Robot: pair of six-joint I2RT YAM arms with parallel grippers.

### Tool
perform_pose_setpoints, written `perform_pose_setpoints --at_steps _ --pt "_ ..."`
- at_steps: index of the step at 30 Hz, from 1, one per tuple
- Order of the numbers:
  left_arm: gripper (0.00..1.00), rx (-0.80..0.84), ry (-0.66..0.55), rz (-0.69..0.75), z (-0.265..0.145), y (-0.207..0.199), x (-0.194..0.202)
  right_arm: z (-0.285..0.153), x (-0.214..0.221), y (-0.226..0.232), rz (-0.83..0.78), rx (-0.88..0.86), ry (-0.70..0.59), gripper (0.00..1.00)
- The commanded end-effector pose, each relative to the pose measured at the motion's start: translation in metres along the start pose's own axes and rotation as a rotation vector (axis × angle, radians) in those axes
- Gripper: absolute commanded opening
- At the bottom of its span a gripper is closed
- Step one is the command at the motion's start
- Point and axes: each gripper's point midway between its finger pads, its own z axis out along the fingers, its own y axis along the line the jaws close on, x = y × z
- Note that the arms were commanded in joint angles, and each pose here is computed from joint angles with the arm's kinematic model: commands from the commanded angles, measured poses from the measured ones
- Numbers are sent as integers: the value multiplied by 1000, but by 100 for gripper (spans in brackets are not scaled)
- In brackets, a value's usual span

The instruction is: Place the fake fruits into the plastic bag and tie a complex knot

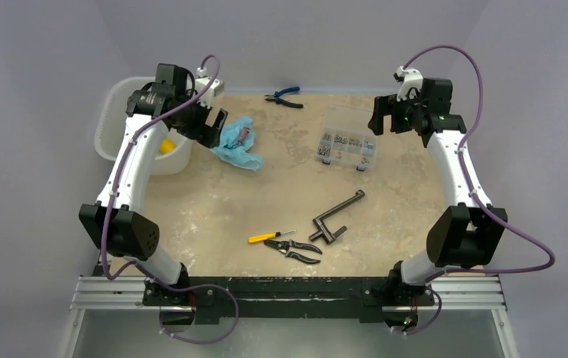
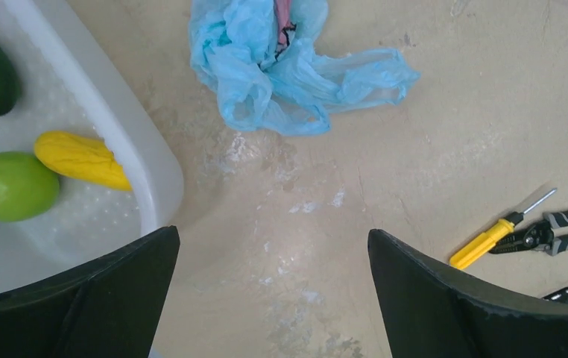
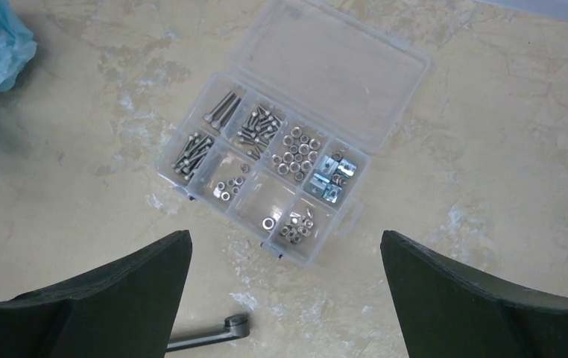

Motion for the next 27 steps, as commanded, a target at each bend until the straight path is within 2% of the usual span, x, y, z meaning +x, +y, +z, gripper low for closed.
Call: perform_pose_setpoints --at_steps 1,7,12,16,22,24,25,26,27 --pt "100 -41 -88 98 14 9 -47 -17 -18 11 -22 -23 -83 99" --pt "100 -52 16 128 87 32 -73 -27 -18 19 4 -37 -110 99" --pt "99 -40 117 138 148 37 -55 -37 -13 22 1 -31 -114 99" --pt "96 -43 206 124 180 40 -32 -40 -8 22 -6 -24 -103 99" --pt "83 -16 349 98 202 34 7 -44 -7 30 13 -61 -104 99" --pt "75 3 384 83 206 29 20 -43 -7 35 23 -83 -116 99" --pt "70 23 395 64 206 24 24 -42 -7 37 29 -95 -121 99" --pt "61 60 413 37 208 16 30 -41 -7 40 33 -106 -127 99" --pt "47 97 425 7 209 8 34 -40 -8 42 44 -115 -134 99"
